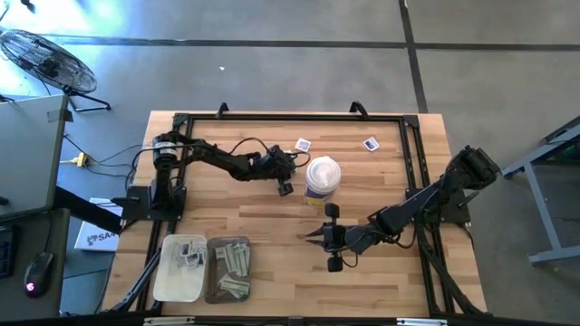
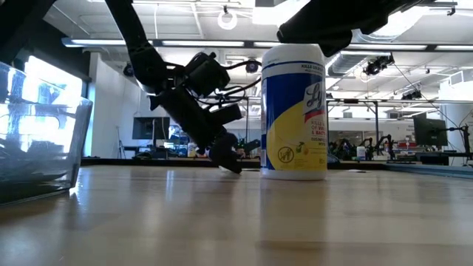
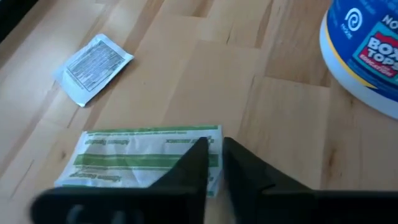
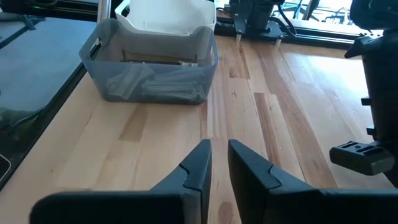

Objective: Pick & Place First Aid Supplies
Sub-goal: Put the bandage into the black transparent bin

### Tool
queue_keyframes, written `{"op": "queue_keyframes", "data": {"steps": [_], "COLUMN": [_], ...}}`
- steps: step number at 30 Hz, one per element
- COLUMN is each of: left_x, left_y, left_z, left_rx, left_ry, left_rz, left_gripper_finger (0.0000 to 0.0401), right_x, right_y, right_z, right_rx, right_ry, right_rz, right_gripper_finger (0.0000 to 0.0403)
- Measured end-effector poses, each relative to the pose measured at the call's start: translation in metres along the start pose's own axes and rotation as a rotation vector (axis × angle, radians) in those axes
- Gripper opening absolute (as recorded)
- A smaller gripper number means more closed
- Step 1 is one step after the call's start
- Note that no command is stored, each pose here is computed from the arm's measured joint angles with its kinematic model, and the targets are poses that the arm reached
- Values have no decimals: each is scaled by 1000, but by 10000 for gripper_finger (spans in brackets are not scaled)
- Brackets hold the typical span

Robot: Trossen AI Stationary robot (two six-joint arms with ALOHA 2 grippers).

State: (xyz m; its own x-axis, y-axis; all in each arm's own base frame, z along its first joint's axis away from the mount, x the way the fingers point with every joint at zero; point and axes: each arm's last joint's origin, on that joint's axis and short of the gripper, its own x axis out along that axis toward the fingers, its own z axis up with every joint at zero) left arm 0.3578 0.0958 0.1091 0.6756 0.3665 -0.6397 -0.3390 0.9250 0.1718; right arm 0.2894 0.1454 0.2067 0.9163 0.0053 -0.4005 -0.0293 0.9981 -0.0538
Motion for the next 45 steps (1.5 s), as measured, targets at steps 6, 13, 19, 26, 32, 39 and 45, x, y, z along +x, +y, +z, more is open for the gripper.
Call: {"op": "queue_keyframes", "data": {"steps": [6, 13, 19, 26, 32, 39, 45], "left_x": [-11, -70, -116, -93, -51, -17, -7], "left_y": [0, -24, -47, -36, -6, -3, 4], "left_z": [7, 41, 52, 39, 27, 12, 1], "left_rx": [-34, -2, 60, -19, -108, -78, -99], "left_ry": [-10, -92, -127, -35, 0, -17, 29], "left_rz": [11, -52, -47, 4, 28, 12, 91], "left_gripper_finger": [11, 3, 3, 10, 84, 141, 143], "right_x": [0, 0, 0, 0, 0, 0, 0], "right_y": [0, 0, 0, 0, 0, 0, 0], "right_z": [0, 0, 0, 0, -1, -1, -1], "right_rx": [-1, -2, -1, 2, -1, -2, 13], "right_ry": [2, 3, 3, 2, 7, 9, 10], "right_rz": [0, 0, 0, -3, -5, -5, -5], "right_gripper_finger": [47, 49, 46, 47, 48, 46, 48]}}
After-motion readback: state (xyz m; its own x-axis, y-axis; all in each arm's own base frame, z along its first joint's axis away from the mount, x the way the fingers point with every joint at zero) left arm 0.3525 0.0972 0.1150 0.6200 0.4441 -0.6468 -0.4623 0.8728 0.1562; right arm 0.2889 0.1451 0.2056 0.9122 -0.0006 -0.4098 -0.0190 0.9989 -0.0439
